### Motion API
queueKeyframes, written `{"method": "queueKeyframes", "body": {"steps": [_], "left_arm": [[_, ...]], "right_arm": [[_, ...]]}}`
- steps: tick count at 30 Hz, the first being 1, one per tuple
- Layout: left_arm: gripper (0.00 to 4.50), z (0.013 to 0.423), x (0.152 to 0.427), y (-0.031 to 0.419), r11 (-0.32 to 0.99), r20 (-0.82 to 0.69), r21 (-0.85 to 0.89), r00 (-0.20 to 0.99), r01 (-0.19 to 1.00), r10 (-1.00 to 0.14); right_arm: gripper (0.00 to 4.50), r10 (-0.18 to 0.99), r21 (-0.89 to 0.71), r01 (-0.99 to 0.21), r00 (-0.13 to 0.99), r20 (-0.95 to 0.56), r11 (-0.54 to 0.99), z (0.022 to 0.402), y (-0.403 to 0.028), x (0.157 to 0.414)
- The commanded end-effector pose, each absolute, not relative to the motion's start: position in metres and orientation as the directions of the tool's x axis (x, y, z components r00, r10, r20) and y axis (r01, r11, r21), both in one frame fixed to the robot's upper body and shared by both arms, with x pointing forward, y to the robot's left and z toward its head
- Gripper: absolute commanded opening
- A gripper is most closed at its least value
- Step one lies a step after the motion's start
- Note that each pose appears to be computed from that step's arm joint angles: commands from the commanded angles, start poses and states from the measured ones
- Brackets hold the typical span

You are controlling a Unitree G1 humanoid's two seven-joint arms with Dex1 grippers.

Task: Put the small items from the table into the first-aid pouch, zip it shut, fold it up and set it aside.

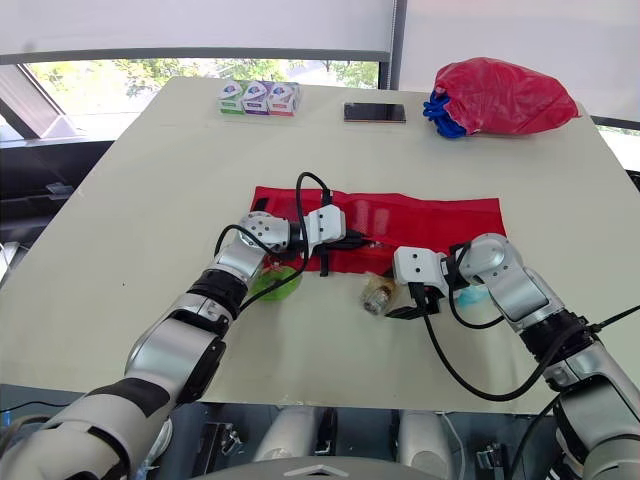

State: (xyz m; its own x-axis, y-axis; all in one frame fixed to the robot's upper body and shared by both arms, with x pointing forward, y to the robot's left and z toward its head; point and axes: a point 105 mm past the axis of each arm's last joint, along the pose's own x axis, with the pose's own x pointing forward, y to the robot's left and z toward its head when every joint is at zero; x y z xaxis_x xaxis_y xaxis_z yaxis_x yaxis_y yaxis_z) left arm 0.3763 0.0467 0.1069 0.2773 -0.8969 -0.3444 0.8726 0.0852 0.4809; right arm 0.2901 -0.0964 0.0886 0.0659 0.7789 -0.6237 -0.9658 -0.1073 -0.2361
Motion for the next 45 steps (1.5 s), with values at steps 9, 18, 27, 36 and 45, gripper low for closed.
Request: {"method": "queueKeyframes", "body": {"steps": [9,18,27,36,45], "left_arm": [[0.0,0.113,0.371,0.039,0.092,-0.302,0.489,0.268,0.867,-0.915],[0.0,0.116,0.365,0.03,0.072,-0.29,0.487,0.239,0.87,-0.927],[0.0,0.118,0.36,0.022,0.083,-0.266,0.475,0.233,0.876,-0.936],[0.0,0.11,0.341,0.019,0.073,-0.254,0.446,0.204,0.892,-0.945],[0.0,0.113,0.338,0.01,0.063,-0.245,0.457,0.193,0.887,-0.95]], "right_arm": [[0.39,0.801,-0.225,-0.941,0.333,-0.498,0.252,0.111,-0.124,0.272],[0.39,0.618,-0.112,-0.706,0.675,-0.402,0.699,0.12,-0.122,0.268],[0.39,0.417,0.019,-0.479,0.743,-0.523,0.877,0.102,-0.114,0.268],[0.39,0.264,0.105,-0.243,0.851,-0.454,0.964,0.116,-0.118,0.299],[0.39,0.18,0.192,-0.106,0.889,-0.422,0.976,0.115,-0.106,0.322]]}}
